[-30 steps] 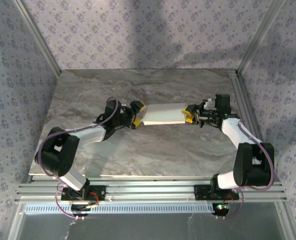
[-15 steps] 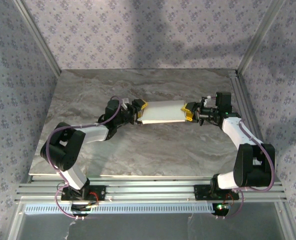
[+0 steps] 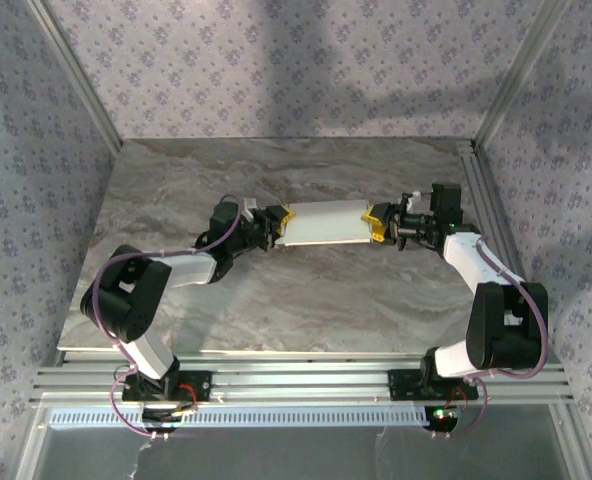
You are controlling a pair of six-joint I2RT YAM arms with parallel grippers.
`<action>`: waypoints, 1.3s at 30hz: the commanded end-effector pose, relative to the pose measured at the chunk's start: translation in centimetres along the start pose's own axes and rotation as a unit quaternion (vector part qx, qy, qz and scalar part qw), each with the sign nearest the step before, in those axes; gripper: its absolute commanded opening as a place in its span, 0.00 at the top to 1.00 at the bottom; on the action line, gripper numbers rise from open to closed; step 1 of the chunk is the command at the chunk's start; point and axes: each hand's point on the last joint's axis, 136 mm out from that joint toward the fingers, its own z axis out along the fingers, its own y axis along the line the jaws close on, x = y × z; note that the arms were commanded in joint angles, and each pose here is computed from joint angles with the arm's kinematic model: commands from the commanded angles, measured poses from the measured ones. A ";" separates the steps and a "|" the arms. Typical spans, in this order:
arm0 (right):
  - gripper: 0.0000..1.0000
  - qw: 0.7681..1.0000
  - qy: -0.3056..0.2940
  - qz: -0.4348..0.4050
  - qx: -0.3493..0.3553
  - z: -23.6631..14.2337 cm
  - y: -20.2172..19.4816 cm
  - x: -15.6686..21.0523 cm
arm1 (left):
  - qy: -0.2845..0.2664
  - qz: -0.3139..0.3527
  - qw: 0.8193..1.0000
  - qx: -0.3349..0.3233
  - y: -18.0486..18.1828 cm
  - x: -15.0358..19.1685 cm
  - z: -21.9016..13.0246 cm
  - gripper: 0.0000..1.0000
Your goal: Fold the paper box
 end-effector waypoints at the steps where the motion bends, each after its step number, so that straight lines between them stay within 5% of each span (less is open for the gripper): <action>1: 0.56 1.000 -0.007 -0.020 -0.009 -0.2 1.4 -0.4 | -0.003 0.009 1.000 0.025 -1.8 0.5 -0.6 0.77; 8: 0.42 0.976 -0.118 -0.173 0.066 -4.4 3.3 0.0 | -0.029 -0.022 0.999 -0.010 -0.3 -0.3 -1.9 0.78; 12: 0.43 0.896 -0.215 -0.368 0.123 -7.3 5.7 1.8 | -0.044 -0.049 0.997 -0.051 1.6 -0.7 -3.0 0.78; 15: 0.41 0.786 -0.245 -0.546 0.153 -6.8 7.2 5.2 | -0.054 -0.066 0.992 -0.092 3.0 -0.8 -3.9 0.78; 17: 0.39 0.690 -0.227 -0.674 0.135 -4.8 7.4 8.3 | -0.056 -0.065 0.989 -0.122 3.5 -0.7 -4.6 0.78; 20: 0.10 0.589 -0.208 -0.776 0.086 -2.2 6.9 11.4 | -0.067 -0.073 0.984 -0.149 4.1 -0.7 -5.8 0.78; 24: 0.01 0.388 -0.134 -0.903 0.129 2.0 3.7 15.2 | -0.083 -0.081 0.978 -0.172 4.3 -0.5 -7.5 0.76; 26: 0.01 0.311 -0.080 -0.933 0.161 4.1 1.7 16.0 | -0.088 -0.082 0.977 -0.177 4.3 -0.4 -8.1 0.76; 32: 0.01 0.228 -0.032 -0.946 0.227 8.1 0.0 14.9 | -0.098 -0.090 0.973 -0.187 4.9 -0.2 -9.3 0.76; 39: 0.06 0.213 -0.044 -0.941 0.258 9.1 0.6 13.6 | -0.100 -0.102 0.972 -0.185 6.0 -0.5 -9.7 0.77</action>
